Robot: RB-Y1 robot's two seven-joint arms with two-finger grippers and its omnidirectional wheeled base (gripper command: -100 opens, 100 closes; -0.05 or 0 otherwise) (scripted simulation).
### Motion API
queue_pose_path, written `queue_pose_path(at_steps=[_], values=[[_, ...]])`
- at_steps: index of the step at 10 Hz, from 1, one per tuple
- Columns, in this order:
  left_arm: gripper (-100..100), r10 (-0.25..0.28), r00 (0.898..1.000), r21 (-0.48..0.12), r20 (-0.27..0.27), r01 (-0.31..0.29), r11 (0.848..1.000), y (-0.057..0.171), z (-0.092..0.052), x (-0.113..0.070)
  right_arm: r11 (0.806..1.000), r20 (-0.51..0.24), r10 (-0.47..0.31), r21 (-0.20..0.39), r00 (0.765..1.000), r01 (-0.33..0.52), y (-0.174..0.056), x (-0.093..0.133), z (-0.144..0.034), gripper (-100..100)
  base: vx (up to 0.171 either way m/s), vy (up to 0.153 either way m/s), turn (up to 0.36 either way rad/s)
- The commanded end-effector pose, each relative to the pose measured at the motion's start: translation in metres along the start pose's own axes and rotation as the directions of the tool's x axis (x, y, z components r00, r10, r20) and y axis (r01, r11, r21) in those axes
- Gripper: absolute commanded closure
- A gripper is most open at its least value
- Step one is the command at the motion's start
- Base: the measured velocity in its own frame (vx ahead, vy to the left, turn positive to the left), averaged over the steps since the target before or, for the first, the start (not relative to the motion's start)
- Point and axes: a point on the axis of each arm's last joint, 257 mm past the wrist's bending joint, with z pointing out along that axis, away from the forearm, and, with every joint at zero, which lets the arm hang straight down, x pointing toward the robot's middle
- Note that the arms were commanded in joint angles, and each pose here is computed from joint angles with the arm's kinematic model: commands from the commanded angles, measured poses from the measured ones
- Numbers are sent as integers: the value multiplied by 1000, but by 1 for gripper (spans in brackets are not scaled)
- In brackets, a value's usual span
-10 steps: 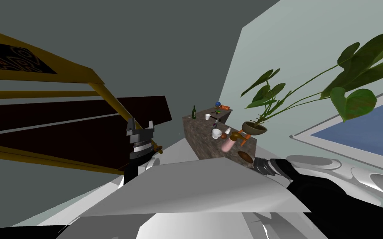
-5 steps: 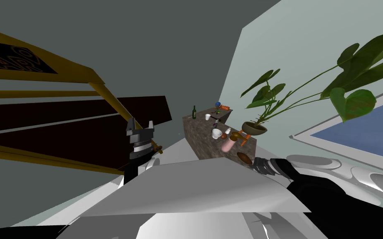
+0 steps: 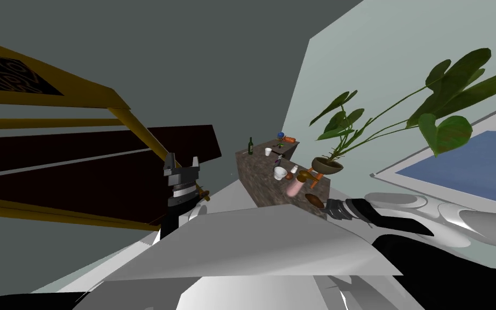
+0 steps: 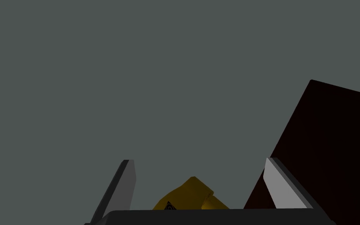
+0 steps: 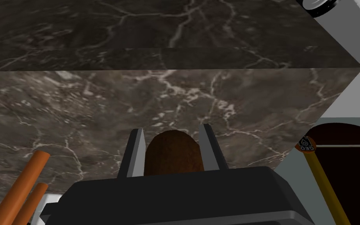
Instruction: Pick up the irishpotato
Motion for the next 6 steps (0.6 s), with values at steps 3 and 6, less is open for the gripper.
queue_pose_path(at_steps=[3, 6], values=[[0, 0, 1000, 0, 0, 0, 1000, 0, 0, 0, 1000, 0, -27, -9, 1000, 27, -15, -23, -5, 100, 2, 11, -66], [0, 0, 1000, 0, 0, 0, 1000, 0, 0, 0, 1000, 0, -27, -8, 1000, 27, -16, -22, -5, 0, -12, -3, -20]])
